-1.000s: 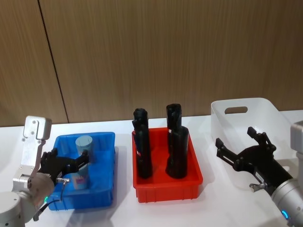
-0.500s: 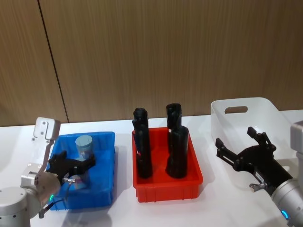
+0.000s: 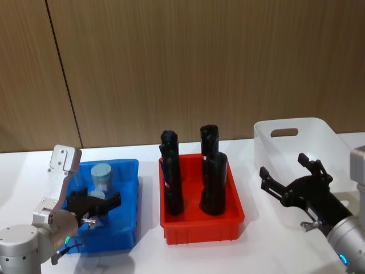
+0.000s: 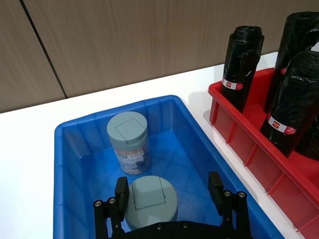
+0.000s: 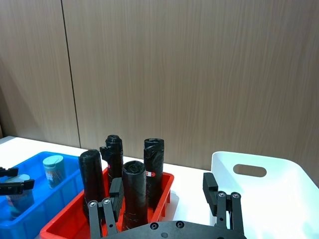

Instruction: Pick the cotton swabs from the blue box and place them into the white box.

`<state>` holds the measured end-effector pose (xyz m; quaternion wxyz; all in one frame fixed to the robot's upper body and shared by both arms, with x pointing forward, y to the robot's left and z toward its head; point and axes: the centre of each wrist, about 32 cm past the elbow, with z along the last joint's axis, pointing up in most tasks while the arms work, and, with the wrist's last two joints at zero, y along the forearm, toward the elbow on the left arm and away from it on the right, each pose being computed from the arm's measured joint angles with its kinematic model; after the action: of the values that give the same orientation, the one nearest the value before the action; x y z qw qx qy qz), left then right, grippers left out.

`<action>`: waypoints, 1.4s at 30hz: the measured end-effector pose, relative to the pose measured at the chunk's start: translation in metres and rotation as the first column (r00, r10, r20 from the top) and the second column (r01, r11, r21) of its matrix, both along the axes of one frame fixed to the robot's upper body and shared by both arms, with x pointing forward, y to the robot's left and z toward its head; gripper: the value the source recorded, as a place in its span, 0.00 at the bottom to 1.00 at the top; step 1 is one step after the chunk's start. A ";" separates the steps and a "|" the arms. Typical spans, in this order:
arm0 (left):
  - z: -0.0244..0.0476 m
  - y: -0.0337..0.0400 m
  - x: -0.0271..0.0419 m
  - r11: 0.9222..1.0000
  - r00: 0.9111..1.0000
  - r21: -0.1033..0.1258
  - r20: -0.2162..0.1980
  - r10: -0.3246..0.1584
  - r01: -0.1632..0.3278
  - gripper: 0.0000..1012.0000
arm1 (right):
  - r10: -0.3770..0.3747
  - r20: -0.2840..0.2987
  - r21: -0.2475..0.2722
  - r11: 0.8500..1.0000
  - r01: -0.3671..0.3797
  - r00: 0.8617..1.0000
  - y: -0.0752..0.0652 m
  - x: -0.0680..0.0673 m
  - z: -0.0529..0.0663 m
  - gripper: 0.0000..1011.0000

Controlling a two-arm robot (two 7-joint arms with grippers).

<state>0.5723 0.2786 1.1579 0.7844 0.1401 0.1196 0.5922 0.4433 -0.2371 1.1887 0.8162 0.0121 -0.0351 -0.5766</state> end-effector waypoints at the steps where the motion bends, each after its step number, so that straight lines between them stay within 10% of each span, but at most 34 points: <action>1: -0.0005 0.0000 0.0004 1.000 1.000 0.000 -0.003 0.001 -0.001 0.99 | 0.000 0.000 0.000 1.000 0.000 1.000 0.000 0.000 0.000 0.99; 22: -0.0048 0.0013 -0.0062 0.999 0.999 0.011 -0.021 0.032 -0.031 0.99 | 0.000 0.000 0.000 1.000 0.000 1.000 0.000 0.000 0.000 0.99; 42: 0.0135 -0.0012 -0.0156 0.998 0.990 0.059 0.137 0.015 -0.023 0.99 | 0.000 0.000 0.000 1.000 0.000 1.000 0.000 0.000 0.000 0.99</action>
<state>0.5567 0.2774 1.1714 0.7804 0.1219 0.0488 0.6113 0.4433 -0.2371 1.1887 0.8162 0.0122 -0.0351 -0.5766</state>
